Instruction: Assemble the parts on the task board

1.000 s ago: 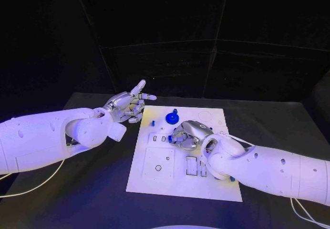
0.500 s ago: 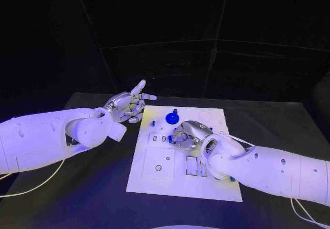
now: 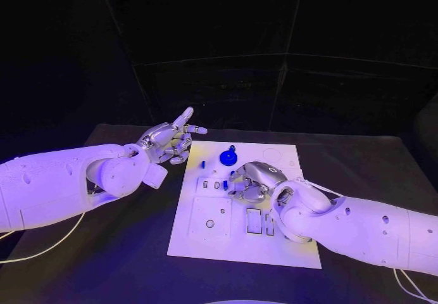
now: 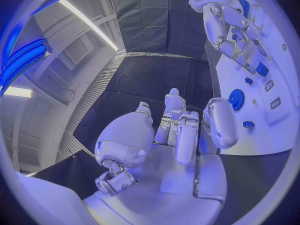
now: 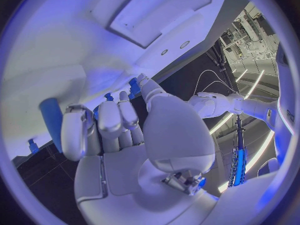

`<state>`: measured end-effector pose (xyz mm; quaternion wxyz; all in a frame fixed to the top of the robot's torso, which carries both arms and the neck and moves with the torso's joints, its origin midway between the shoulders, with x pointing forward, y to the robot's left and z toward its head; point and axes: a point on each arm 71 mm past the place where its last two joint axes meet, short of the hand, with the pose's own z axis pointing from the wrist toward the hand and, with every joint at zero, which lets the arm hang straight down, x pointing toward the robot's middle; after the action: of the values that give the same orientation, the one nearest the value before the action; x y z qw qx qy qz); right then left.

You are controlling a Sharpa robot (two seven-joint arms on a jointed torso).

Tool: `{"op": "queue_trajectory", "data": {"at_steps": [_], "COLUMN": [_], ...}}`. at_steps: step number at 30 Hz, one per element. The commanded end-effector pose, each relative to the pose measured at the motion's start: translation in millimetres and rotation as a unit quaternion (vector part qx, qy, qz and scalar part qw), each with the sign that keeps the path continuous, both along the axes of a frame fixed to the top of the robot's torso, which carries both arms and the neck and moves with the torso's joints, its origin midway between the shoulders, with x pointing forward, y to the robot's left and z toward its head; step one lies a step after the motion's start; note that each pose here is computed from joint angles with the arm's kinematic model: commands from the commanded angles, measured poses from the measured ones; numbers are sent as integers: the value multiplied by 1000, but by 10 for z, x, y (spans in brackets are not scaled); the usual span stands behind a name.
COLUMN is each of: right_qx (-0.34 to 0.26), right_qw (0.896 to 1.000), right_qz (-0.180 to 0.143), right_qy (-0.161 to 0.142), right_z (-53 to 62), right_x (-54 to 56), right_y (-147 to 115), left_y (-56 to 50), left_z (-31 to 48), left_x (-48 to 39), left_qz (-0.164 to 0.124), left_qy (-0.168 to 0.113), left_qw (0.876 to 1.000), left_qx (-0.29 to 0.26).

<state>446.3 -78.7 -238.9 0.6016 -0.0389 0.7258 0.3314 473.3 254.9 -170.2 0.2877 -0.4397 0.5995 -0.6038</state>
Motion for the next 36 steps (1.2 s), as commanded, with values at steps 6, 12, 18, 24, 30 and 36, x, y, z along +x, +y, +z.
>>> {"op": "queue_trajectory", "data": {"at_steps": [6, 12, 18, 24, 30, 36], "right_qx": [22, 74, 138, 182, 205, 218], "right_qw": [999, 997, 990, 982, 977, 973], "right_qz": [13, 19, 10, -5, -21, -42], "right_qy": [-34, -21, 38, 57, 48, 63], "right_z": [187, 507, 870, 1185, 1397, 1430], "right_x": [-209, -222, -109, 50, 226, 378], "right_y": [-61, -150, -388, -651, -874, -1049], "left_y": [14, 8, -2, -40, -149, -276], "left_z": [8, -3, -58, -147, -189, -177], "left_x": [6, 18, 23, 41, 90, 144], "left_qz": [-4, -6, -18, -56, -103, -149], "left_qy": [-5, -15, -17, 10, 37, 50], "left_qw": [1000, 999, 992, 965, 916, 880], "left_qx": [8, 39, 125, 256, 386, 448]}}
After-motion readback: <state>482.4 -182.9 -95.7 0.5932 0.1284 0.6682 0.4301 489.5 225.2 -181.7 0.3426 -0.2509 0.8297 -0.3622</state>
